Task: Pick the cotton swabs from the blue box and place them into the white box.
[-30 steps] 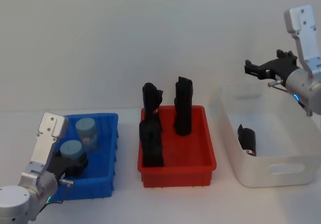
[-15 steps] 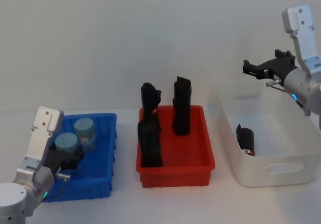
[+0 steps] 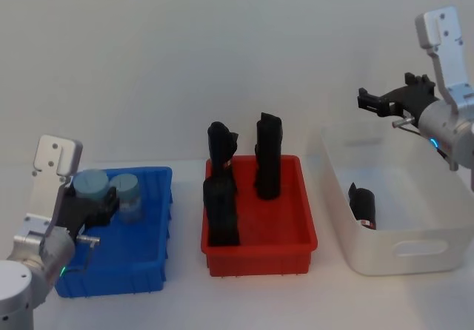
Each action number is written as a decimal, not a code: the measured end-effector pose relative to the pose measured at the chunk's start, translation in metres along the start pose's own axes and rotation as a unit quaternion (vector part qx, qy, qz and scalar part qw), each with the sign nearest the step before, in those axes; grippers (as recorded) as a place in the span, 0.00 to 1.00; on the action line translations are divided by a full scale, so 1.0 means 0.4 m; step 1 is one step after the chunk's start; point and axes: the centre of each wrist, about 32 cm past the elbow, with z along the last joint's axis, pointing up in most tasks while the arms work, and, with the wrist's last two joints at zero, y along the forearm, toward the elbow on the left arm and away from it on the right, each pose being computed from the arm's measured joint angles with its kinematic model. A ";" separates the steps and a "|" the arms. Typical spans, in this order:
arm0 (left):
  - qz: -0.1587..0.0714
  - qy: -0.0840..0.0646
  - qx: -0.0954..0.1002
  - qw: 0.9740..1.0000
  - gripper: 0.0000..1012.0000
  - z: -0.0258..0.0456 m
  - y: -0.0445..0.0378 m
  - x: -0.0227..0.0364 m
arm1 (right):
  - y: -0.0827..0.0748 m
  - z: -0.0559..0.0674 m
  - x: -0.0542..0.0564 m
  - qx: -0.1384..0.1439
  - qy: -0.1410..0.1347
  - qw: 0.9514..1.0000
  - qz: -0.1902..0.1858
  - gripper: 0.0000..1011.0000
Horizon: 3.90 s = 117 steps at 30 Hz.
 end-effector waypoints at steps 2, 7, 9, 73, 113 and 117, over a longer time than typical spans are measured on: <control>-0.006 0.000 -0.011 1.000 0.67 0.010 0.004 0.000 | 0.001 -0.001 -0.001 0.002 -0.004 1.000 0.004 0.99; -0.023 -0.003 -0.030 0.999 0.67 0.030 0.010 -0.001 | 0.004 -0.001 -0.002 0.012 -0.015 1.000 0.020 0.99; -0.034 -0.007 -0.039 0.999 0.67 0.041 0.012 -0.003 | 0.005 0.000 -0.002 0.016 -0.019 0.999 0.026 0.99; -0.183 -0.079 -0.179 0.964 0.67 0.278 -0.067 -0.115 | 0.043 -0.059 -0.049 0.153 -0.151 0.941 0.262 0.99; -0.213 -0.073 -0.178 0.958 0.67 0.266 -0.073 -0.128 | 0.060 -0.009 -0.106 0.153 -0.160 0.911 0.347 0.99; -0.214 -0.074 -0.177 0.958 0.67 0.266 -0.072 -0.128 | 0.063 -0.005 -0.113 0.153 -0.163 0.910 0.350 0.99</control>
